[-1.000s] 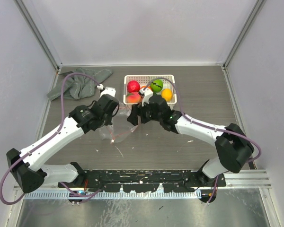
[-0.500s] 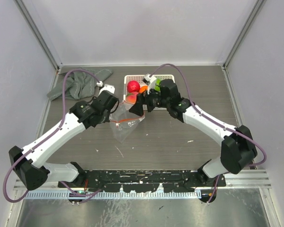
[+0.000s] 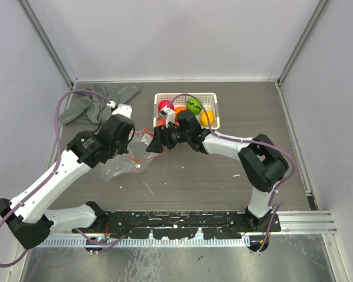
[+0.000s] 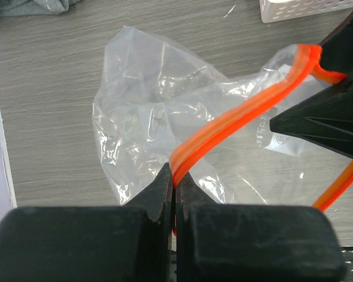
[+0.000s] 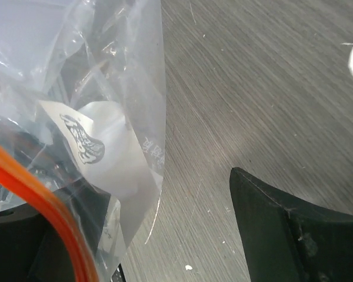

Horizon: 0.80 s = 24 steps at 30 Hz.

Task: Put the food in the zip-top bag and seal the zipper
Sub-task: Open the zipper of the food storage bag.

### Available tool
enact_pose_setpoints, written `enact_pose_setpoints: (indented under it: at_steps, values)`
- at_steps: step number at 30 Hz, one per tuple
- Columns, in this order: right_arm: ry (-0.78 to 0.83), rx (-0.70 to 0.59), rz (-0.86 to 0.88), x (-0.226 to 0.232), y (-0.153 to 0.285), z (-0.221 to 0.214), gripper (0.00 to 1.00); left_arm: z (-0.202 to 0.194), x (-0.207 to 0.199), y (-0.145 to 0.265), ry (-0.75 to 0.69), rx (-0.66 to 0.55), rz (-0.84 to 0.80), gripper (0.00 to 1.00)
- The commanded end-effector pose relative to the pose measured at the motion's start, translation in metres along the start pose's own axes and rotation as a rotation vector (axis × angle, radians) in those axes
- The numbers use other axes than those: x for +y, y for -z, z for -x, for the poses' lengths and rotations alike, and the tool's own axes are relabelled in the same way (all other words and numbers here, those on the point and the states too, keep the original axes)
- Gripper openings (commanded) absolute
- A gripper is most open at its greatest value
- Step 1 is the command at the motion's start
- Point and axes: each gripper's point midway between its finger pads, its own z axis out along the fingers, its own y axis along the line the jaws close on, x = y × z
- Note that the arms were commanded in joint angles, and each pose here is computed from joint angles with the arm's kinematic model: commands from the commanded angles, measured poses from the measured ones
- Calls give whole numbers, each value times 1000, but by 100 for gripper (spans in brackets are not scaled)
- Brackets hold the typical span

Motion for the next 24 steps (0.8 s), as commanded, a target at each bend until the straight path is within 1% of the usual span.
enact_pose_setpoints:
  at_steps: [1, 7, 15, 18, 21, 24]
  values:
    - [13, -136, 61, 26, -10, 42, 85, -5, 0, -6, 17, -1, 0, 0]
    - [7, -115, 62, 40, -22, 39, 87, -23, -7, -32, -19, 58, 42, 0]
    - [42, -88, 23, 42, -9, 36, 93, -32, -6, -49, -41, 103, 84, 0]
    - [67, -76, 9, 44, -1, 35, 94, -30, -5, -50, -38, 101, 87, 0]
    - [101, -92, -29, 39, 16, 44, 95, -29, -3, -50, -35, 95, 87, 0]
    - [133, -120, -114, 19, 39, 59, 95, -29, -1, -49, -23, 88, 82, 0]
